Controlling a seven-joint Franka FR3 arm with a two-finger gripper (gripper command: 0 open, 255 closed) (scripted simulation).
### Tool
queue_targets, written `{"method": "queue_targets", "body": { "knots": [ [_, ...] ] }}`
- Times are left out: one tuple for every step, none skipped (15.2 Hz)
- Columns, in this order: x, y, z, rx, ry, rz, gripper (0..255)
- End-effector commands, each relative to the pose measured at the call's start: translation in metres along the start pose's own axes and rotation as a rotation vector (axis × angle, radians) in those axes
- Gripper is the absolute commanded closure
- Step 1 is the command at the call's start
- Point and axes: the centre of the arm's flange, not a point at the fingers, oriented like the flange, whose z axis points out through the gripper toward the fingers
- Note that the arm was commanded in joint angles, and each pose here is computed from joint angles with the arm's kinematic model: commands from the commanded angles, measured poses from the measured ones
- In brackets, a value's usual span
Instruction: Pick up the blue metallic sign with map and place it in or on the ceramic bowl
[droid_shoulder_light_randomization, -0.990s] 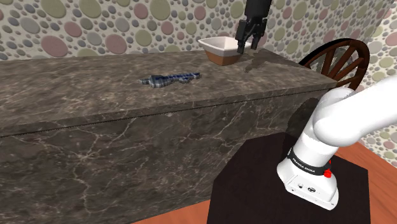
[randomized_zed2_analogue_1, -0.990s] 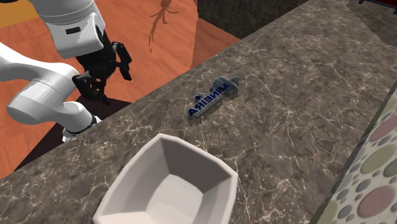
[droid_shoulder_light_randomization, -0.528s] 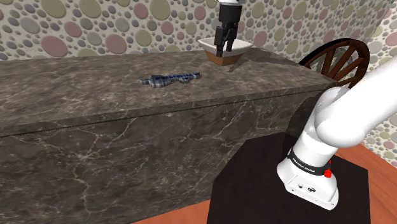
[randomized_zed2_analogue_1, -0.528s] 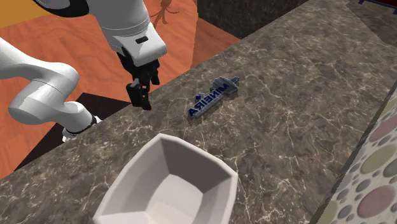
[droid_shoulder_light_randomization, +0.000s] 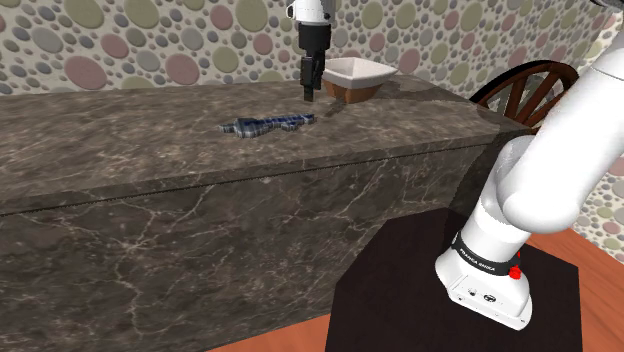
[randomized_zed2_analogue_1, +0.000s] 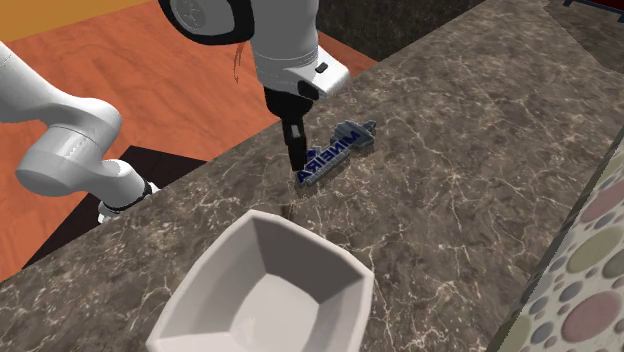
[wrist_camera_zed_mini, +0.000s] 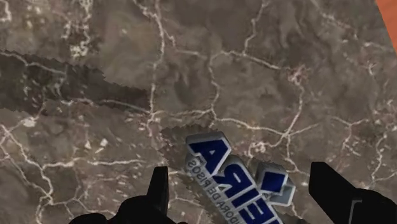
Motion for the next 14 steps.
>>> {"method": "queue_targets", "body": {
  "knots": [
    [0.025, -0.009, 0.007, -0.002, -0.003, -0.078, 0],
    [0.037, -0.013, 0.011, -0.004, -0.005, -0.116, 0],
    [0.049, -0.018, 0.015, -0.005, -0.007, -0.153, 0],
    [0.061, -0.024, 0.019, -0.006, -0.009, -0.19, 0],
    [0.072, -0.03, 0.023, -0.008, -0.011, -0.228, 0],
    [0.084, -0.036, 0.027, -0.009, -0.012, -0.265, 0],
    [0.091, -0.041, 0.03, -0.01, -0.014, -0.292, 0],
    [0.091, -0.041, 0.036, -0.01, -0.014, -0.292, 0],
    [0.091, -0.041, 0.041, -0.01, -0.014, -0.292, 0],
    [0.091, -0.041, 0.046, -0.01, -0.014, -0.292, 0],
    [0.091, -0.041, 0.051, -0.01, -0.014, -0.292, 0],
    [0.091, -0.04, 0.057, -0.01, -0.014, -0.292, 0],
    [0.091, -0.04, 0.062, -0.01, -0.014, -0.292, 0],
    [0.091, -0.04, 0.067, -0.01, -0.014, -0.292, 0]
  ]
}}
